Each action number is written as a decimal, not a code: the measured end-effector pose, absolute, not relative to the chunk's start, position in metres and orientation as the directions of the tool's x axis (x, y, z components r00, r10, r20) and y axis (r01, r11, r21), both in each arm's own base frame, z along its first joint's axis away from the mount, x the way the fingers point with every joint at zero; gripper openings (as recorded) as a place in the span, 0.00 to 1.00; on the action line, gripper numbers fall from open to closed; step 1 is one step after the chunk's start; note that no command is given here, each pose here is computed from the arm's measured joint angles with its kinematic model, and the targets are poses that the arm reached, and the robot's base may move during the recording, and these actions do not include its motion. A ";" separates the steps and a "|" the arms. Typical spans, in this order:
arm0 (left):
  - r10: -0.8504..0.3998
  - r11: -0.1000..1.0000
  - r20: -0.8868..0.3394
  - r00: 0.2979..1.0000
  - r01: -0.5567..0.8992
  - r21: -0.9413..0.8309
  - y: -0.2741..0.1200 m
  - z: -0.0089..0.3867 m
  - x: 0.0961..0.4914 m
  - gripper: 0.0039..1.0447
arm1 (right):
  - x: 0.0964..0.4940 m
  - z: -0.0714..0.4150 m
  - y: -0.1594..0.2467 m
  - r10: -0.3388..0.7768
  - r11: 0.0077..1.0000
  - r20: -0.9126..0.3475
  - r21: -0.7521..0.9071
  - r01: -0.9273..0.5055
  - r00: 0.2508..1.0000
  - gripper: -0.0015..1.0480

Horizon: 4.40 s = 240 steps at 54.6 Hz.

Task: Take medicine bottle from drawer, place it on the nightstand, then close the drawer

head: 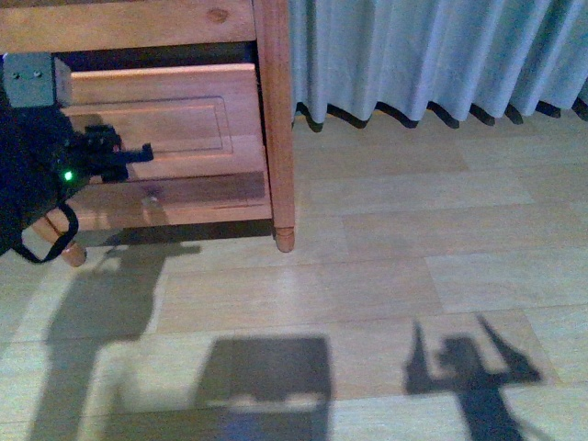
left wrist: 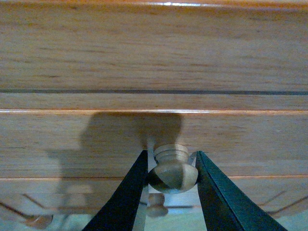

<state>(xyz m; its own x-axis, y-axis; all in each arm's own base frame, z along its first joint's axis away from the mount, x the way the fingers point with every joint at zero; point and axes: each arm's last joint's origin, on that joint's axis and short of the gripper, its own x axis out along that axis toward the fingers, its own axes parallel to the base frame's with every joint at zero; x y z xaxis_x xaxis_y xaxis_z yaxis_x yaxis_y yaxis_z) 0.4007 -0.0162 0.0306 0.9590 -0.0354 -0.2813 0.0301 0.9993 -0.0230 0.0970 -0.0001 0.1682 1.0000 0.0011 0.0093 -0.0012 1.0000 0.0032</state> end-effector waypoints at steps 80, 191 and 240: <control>-0.127 0.984 -0.363 0.923 0.071 -0.163 0.008 0.153 0.178 0.94 | 0.097 0.168 0.000 0.001 1.000 0.010 0.003 -0.001 1.000 0.93; 0.001 1.000 -0.001 1.000 -0.001 -0.010 0.000 0.165 0.098 0.96 | 0.221 0.305 0.015 0.245 0.963 -0.149 0.153 -0.223 0.958 0.93; 0.001 1.000 -0.001 1.000 -0.001 -0.010 0.000 0.165 0.098 0.94 | 0.458 0.170 0.099 0.065 0.990 -0.669 -0.052 -0.134 0.741 0.93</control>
